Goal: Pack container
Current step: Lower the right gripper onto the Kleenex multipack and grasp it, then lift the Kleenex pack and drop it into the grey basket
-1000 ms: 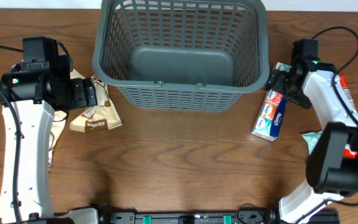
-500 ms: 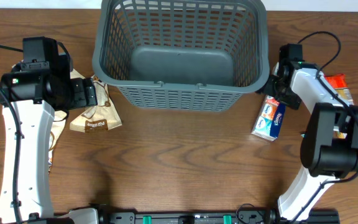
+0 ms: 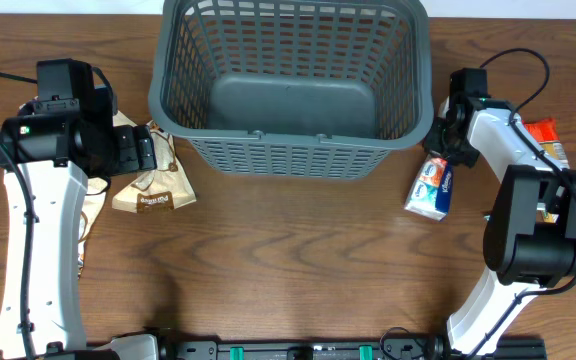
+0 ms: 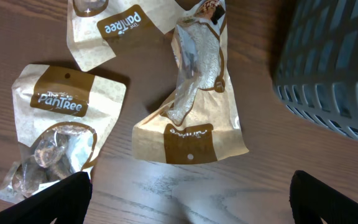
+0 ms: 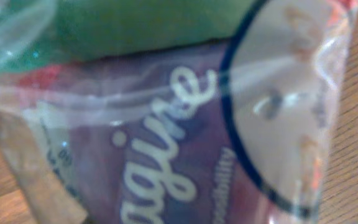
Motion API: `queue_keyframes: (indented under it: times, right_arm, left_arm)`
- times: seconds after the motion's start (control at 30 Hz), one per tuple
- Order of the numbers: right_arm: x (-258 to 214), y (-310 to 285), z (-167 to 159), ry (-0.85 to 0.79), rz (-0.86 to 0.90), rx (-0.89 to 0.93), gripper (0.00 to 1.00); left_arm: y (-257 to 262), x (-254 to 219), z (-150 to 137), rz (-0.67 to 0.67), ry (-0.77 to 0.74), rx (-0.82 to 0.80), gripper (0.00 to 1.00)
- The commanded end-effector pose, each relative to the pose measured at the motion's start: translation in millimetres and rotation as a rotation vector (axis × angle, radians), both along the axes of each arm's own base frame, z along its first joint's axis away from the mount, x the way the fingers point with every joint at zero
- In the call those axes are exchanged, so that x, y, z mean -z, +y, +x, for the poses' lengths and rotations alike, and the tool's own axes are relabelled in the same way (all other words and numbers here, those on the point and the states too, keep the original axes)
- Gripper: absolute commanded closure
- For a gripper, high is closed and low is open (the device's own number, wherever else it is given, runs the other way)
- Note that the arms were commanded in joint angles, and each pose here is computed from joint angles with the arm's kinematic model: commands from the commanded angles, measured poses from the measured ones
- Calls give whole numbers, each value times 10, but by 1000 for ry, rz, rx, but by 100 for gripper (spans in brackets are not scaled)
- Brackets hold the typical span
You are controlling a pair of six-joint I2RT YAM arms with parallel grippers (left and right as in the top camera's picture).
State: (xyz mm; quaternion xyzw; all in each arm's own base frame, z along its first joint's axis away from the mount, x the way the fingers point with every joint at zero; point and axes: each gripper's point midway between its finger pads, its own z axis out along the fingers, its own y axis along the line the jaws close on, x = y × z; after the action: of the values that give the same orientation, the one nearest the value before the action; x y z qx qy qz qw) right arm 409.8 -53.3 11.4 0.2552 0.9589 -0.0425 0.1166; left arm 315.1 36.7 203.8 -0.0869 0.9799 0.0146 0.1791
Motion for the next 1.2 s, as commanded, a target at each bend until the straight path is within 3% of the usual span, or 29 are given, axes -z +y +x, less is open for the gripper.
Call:
queue_keyframes:
  times: [0.0,0.2,0.37,0.6,0.8,0.97,1.17]
  right_arm:
    - [126,72,-53,32,31,-7,99]
    - [-513,-24,174,-113,4,-41,99]
    - [-1525,-118,303,-322,-67,-122,99]
    - [-2941,-167,68,-630,-212,-171,98]
    - [-3899,585,-198,-885,-328,-691,99]
    - [-4338,1212,-316,-1035,-483,-1013,99]
    - [-4585,1782,-145,-1196,-546,-1149,99]
  left_arm:
    - [-3,46,-14,-8,15,7,7]
    - [-4,47,-17,-8,17,7,7]
    - [-4,49,-23,-9,19,7,7]
    - [-8,58,-47,-10,30,7,7]
    - [-10,64,-66,-11,38,7,7]
    - [-20,64,-68,-11,38,10,7]
    - [-20,68,-82,-13,44,6,7]
